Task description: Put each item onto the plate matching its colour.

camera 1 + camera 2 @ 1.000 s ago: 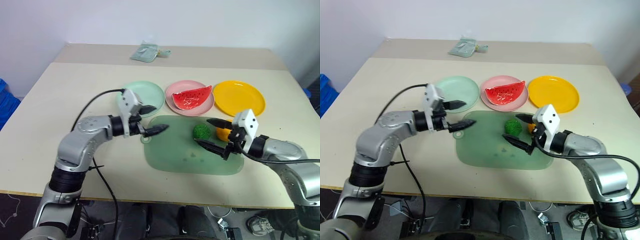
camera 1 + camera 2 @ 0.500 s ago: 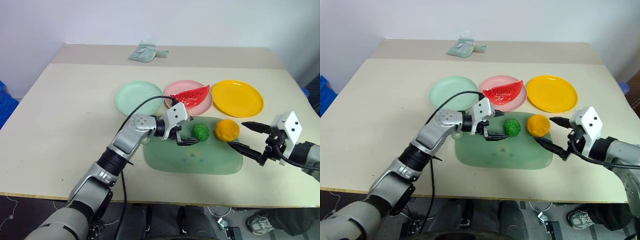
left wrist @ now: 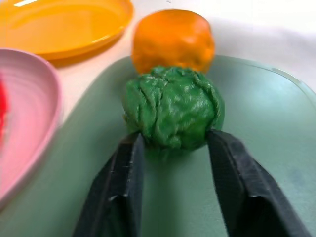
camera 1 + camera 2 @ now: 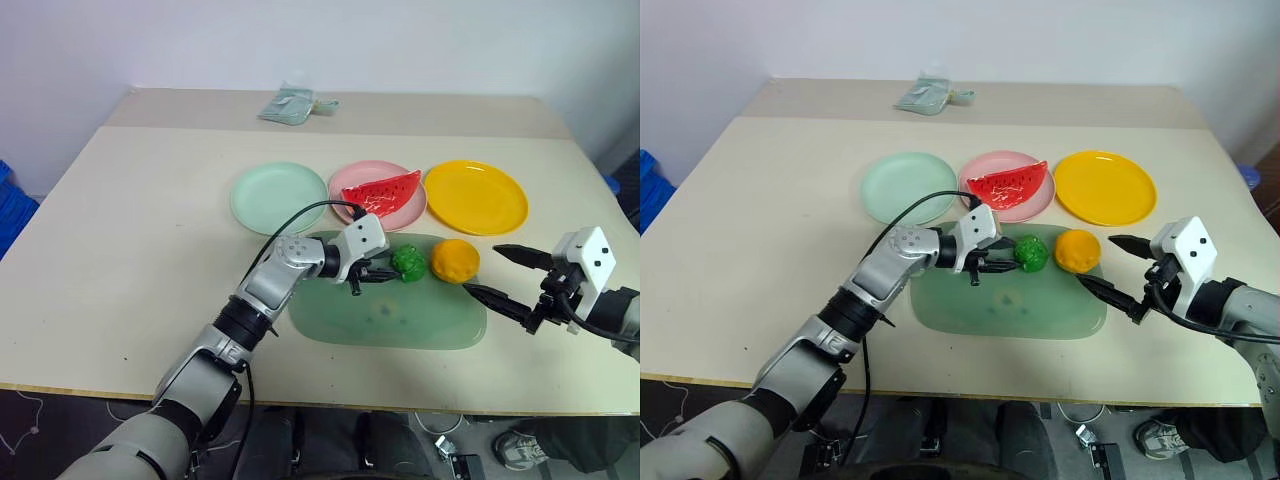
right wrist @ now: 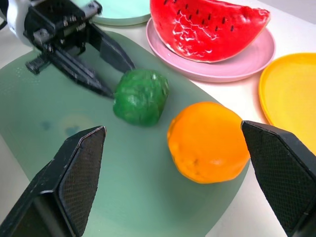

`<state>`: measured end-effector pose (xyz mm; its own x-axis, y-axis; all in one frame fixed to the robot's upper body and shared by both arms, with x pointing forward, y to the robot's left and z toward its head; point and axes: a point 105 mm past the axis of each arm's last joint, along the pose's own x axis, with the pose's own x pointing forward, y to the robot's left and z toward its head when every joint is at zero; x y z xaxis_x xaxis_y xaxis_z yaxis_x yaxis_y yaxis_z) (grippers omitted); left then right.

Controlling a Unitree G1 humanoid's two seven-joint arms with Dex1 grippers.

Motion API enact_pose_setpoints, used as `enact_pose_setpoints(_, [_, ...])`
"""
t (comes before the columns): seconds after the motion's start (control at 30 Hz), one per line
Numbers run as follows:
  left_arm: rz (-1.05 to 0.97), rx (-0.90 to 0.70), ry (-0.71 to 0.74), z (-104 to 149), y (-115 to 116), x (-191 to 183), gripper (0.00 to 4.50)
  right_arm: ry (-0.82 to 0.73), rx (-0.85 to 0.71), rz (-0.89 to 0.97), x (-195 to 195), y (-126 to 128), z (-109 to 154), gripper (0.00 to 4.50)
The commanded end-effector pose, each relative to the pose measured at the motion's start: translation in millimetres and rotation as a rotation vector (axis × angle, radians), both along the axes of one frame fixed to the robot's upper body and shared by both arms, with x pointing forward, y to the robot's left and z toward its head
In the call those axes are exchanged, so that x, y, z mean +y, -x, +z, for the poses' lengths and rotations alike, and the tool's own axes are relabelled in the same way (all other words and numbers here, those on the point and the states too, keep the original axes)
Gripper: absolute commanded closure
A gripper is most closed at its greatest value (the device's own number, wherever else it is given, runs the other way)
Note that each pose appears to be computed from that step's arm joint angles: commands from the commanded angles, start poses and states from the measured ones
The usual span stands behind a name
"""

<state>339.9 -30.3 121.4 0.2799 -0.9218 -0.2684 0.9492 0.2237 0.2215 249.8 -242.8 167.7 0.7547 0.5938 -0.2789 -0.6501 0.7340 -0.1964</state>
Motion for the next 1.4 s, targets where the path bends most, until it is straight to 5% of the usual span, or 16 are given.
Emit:
enact_pose_setpoints(0.03, [0.073, -0.063, 0.085, 24, -6, 20, 2.73, 0.002, -0.042, 0.020, 5, -2, 6, 0.00])
enact_pose_setpoints(0.4, [0.705, -0.061, 0.202, 57, -30, 172, 2.73, 0.000, -0.048, -0.008, -12, -12, -6, 0.00])
enact_pose_setpoints(0.6, [0.963, -0.028, 0.203, 51, -65, 192, 2.73, 0.000, -0.057, -0.004, -14, -21, -14, 0.00])
enact_pose_setpoints(0.7, [0.969, 0.020, 0.225, 43, -77, 184, 1.79, -0.009, -0.063, -0.008, -15, -24, -15, 0.00])
enact_pose_setpoints(0.8, [0.937, 0.025, 0.257, 45, -82, 175, 0.29, -0.039, -0.050, -0.029, -19, -26, -17, 0.00])
enact_pose_setpoints(0.93, [0.924, -0.046, 0.246, 54, -82, 179, 0.06, -0.058, -0.026, -0.039, -18, -25, -20, 0.00])
enact_pose_setpoints(1.17, [0.641, -0.105, 0.306, 71, -35, 176, 0.06, -0.024, -0.074, -0.067, 6, -37, -26, 0.00])
enact_pose_setpoints(1.4, [0.212, 0.011, 0.195, 45, 41, 131, 0.06, -0.013, -0.047, -0.154, 10, -61, -40, 0.00])
